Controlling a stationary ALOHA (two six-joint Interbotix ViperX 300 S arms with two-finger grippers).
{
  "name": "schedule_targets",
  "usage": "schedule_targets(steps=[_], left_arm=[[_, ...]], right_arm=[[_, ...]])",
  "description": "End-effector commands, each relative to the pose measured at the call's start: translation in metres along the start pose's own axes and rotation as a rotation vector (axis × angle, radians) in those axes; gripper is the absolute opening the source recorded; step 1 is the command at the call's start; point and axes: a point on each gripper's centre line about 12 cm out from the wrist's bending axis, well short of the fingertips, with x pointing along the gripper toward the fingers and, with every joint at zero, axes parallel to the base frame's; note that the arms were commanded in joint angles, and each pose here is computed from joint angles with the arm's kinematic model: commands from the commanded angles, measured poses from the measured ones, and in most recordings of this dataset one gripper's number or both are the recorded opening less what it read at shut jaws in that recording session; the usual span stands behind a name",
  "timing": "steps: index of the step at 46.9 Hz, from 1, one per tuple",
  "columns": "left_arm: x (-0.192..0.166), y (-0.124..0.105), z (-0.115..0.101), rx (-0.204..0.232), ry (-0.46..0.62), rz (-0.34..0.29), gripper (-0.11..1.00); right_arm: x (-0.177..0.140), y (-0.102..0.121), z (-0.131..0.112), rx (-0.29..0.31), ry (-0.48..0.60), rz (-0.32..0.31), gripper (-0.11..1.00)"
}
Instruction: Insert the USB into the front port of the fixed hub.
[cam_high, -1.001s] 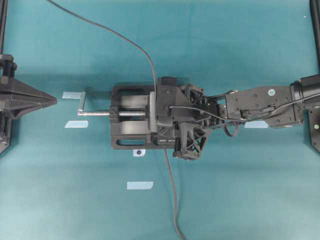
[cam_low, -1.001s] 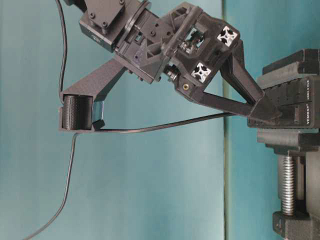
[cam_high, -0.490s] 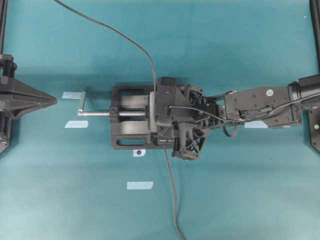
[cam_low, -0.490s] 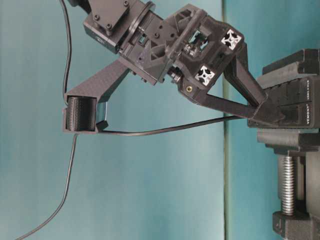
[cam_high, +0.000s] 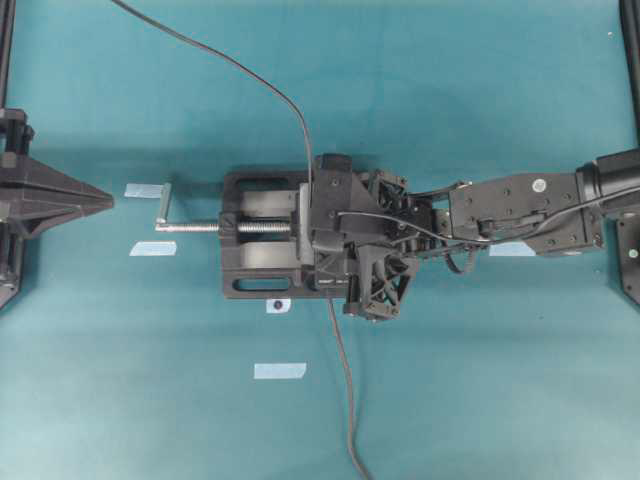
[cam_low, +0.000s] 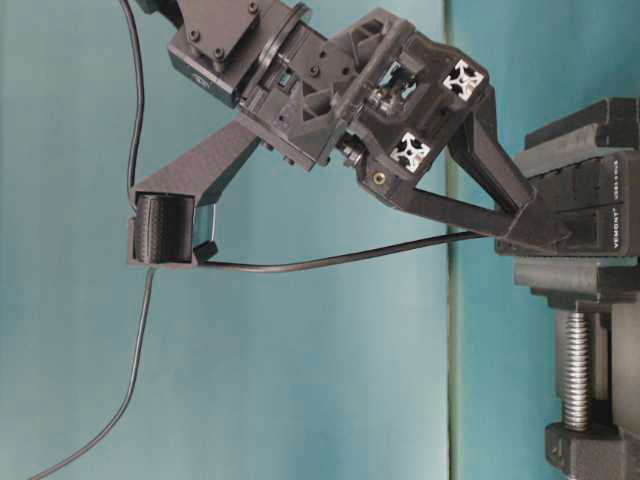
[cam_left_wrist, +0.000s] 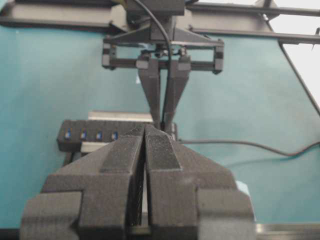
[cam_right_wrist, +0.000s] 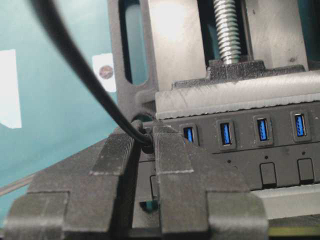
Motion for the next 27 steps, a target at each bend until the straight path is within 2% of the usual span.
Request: schedule_targets(steps=[1, 27], left_arm=[[0.0011, 0.0003, 0.0054, 0.001, -0.017, 0.002, 0.0], [0.0009, 0.0003, 0.0061, 0.001, -0.019, 0.002, 0.0]], right_arm=[[0.0027, 0.0066, -0.0062, -0.002, 0.032, 0.006, 0.08], [-0.0009, 0.0065, -0.0031, -0.003, 0.026, 0.006, 0.09]])
